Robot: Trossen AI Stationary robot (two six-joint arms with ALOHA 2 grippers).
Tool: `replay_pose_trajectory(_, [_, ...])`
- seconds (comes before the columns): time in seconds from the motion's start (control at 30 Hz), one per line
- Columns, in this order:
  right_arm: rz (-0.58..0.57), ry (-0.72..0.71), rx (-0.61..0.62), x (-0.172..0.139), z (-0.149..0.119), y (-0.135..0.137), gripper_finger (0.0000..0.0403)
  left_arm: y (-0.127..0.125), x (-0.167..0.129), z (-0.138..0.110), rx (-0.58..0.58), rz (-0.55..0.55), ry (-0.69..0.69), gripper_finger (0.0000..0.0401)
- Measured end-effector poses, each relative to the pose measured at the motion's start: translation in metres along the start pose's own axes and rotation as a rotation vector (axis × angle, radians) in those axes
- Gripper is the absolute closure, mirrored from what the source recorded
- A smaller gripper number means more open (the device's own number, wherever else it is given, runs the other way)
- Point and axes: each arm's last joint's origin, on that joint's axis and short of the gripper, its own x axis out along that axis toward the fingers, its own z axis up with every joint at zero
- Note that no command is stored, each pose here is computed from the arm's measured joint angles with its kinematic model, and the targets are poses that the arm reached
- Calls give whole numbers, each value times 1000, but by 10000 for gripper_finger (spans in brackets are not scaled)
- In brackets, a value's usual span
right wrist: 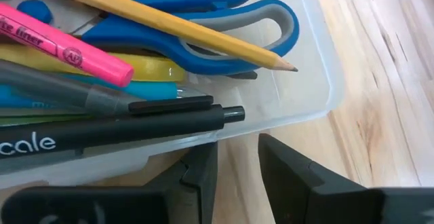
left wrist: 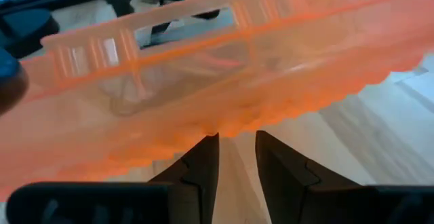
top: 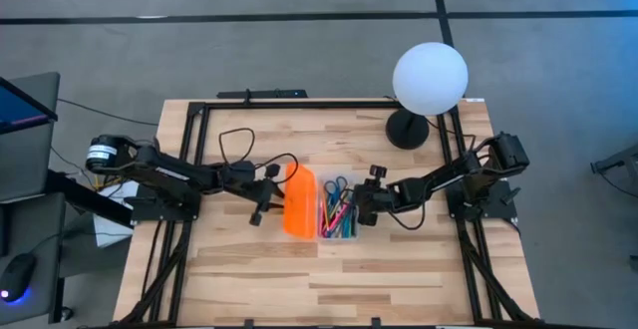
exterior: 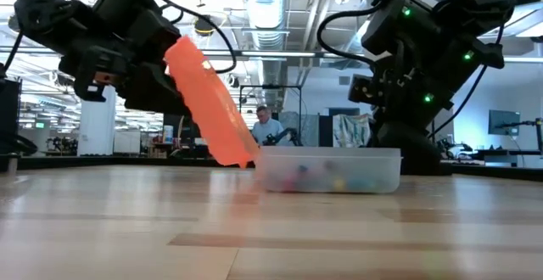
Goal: Pick & place school supplies into a supply box
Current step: Close the supply box
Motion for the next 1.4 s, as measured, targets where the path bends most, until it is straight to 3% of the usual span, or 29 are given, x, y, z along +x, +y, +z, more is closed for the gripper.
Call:
replay_pose_trajectory(0.37, [31, -41, 40, 4, 7, -6, 301, -10, 7, 20, 55, -43, -60, 308])
replay_pose_trajectory(0.7, [75, -76, 42, 3, 11, -4, 301, -6, 10, 33, 86, 12, -84, 308])
replay_pose_trajectory(1.13, [102, -105, 53, -1, 12, 3, 301, -3, 31, 21, 89, 45, -100, 308])
replay_pose_trajectory(1.4, [10, -23, 72, -1, 4, -2, 301, -3, 31, 21, 89, 49, -100, 308])
